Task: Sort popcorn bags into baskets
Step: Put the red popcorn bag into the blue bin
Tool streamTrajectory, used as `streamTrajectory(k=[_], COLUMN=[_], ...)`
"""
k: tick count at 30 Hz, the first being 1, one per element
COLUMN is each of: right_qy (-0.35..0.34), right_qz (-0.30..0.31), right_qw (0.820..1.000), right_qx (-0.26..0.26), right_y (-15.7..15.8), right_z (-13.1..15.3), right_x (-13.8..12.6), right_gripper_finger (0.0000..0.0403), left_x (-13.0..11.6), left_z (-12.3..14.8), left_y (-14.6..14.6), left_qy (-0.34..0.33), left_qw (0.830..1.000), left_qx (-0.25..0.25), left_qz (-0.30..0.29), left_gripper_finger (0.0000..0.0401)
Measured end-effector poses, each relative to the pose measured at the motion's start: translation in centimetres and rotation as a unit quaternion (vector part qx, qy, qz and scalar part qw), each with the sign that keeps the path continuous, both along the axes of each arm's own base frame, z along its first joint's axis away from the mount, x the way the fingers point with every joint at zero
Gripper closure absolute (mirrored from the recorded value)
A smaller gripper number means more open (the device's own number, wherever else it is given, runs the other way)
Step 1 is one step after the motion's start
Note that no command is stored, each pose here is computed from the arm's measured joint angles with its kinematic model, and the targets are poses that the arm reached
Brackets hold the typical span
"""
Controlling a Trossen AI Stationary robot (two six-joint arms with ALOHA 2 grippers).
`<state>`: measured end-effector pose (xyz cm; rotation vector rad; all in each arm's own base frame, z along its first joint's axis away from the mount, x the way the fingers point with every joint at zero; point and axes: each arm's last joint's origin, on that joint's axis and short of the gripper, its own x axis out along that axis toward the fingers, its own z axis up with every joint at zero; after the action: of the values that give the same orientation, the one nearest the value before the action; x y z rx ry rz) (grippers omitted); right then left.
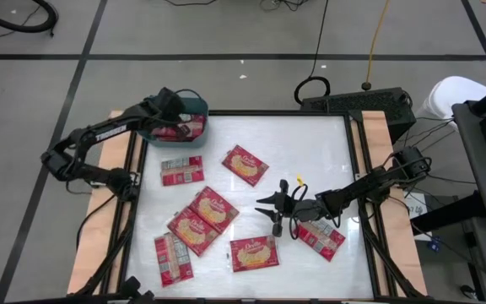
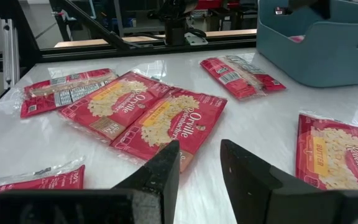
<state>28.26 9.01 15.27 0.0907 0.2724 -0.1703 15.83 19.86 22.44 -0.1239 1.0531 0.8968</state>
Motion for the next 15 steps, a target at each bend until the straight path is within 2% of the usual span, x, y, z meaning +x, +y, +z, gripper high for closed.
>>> streamTrajectory(k=[3, 6, 10, 12, 15], right_qy=[0.0, -0.001, -0.001, 0.0, 0.0], right_qz=[0.0, 0.0, 0.0, 0.001, 0.001], right_qw=[1.0, 1.0, 1.0, 1.0, 1.0], right_qx=[0.0, 0.0, 0.0, 0.0, 0.0], right_y=[0.0, 0.0, 0.0, 0.0, 0.0], right_z=[0.0, 0.0, 0.0, 0.0, 0.0], right_x=[0.0, 0.0, 0.0, 0.0, 0.0], right_gripper_finger=[0.0291, 0.0291, 0.0291, 0.0291, 0.0291], left_x=[-0.1, -0.2, 0.0, 0.5, 1.0], left_z=[-0.1, -0.7, -2.6, -3.5, -4.7], left_y=[-0.2, 0.1, 0.6, 0.9, 2.0], left_qy=[0.002, -0.006, 0.037, 0.065, 0.064], left_qw=[0.999, 0.999, 0.996, 0.995, 0.995], left_qx=[-0.021, -0.042, -0.075, -0.071, -0.063], left_qz=[-0.034, -0.02, -0.022, -0.021, 0.04], left_gripper_finger=[0.0392, 0.0354, 0.0262, 0.021, 0.0146])
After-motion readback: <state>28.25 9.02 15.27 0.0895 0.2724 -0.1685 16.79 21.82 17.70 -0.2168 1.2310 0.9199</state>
